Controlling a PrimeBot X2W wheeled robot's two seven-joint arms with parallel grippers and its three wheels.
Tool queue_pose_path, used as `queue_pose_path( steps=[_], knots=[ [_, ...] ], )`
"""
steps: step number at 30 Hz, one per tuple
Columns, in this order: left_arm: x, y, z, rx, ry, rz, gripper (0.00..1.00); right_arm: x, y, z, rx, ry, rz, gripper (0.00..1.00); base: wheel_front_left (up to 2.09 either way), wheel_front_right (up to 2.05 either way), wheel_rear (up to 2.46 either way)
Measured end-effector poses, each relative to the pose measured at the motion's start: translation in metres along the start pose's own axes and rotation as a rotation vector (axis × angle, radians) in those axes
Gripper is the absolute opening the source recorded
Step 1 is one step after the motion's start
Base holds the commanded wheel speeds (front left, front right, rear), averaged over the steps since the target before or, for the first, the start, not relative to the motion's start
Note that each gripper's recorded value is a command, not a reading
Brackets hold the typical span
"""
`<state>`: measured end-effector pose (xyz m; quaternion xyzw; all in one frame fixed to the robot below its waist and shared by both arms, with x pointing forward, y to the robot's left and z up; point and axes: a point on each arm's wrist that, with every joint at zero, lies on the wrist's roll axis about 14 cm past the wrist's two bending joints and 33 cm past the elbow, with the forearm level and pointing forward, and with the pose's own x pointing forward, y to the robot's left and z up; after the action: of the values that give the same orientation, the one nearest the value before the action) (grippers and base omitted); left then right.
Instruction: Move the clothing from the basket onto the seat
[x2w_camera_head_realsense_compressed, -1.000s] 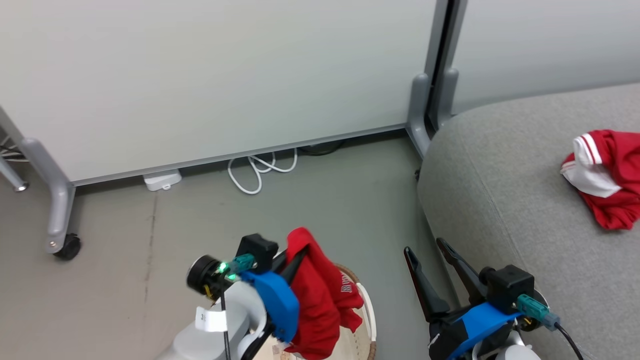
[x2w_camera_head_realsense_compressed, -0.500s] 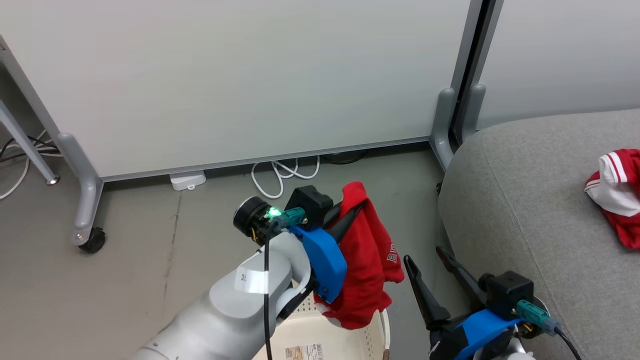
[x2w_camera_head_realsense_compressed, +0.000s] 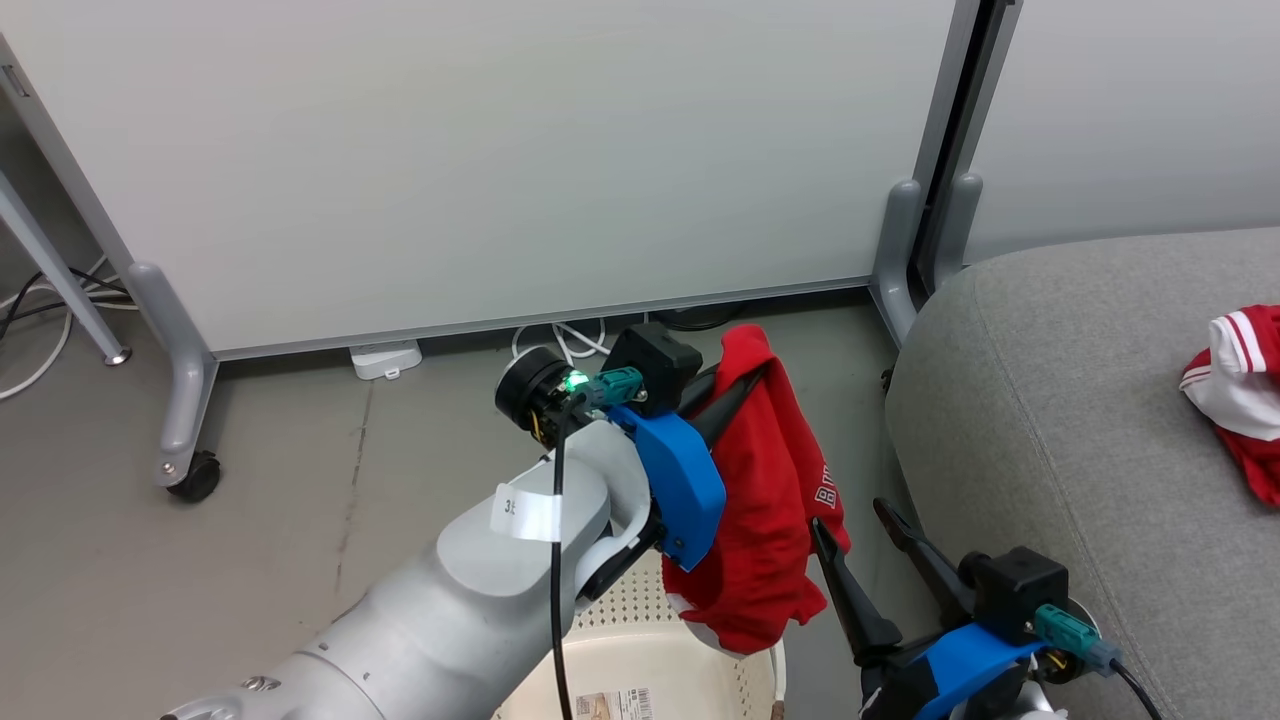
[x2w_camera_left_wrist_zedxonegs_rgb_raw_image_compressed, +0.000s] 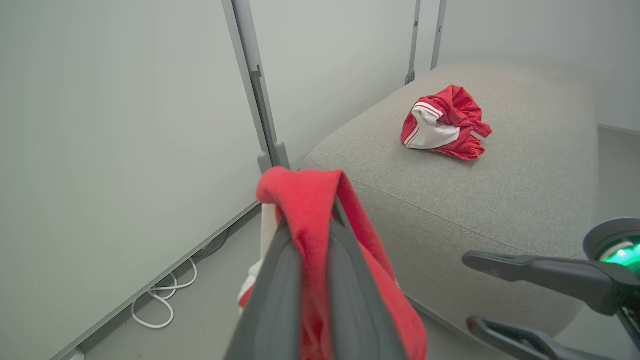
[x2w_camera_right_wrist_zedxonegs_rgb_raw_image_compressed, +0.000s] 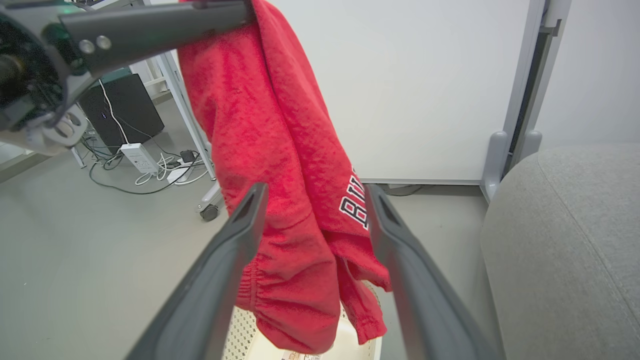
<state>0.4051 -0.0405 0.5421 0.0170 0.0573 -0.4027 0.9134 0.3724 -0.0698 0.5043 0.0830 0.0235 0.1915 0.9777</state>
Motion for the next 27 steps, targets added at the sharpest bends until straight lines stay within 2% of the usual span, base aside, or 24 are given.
queue_pose_path(
  steps=[11,27],
  knots=[
    [0.000,0.003,-0.007,-0.021,0.012,0.010,0.00,0.002,0.007,-0.008,-0.012,0.041,0.025,1.00,0.00,0.00,0.00],
    [0.000,0.006,-0.008,-0.014,0.015,0.007,0.00,0.043,0.031,-0.021,-0.095,0.150,0.149,1.00,0.00,0.00,0.00]
  ],
)
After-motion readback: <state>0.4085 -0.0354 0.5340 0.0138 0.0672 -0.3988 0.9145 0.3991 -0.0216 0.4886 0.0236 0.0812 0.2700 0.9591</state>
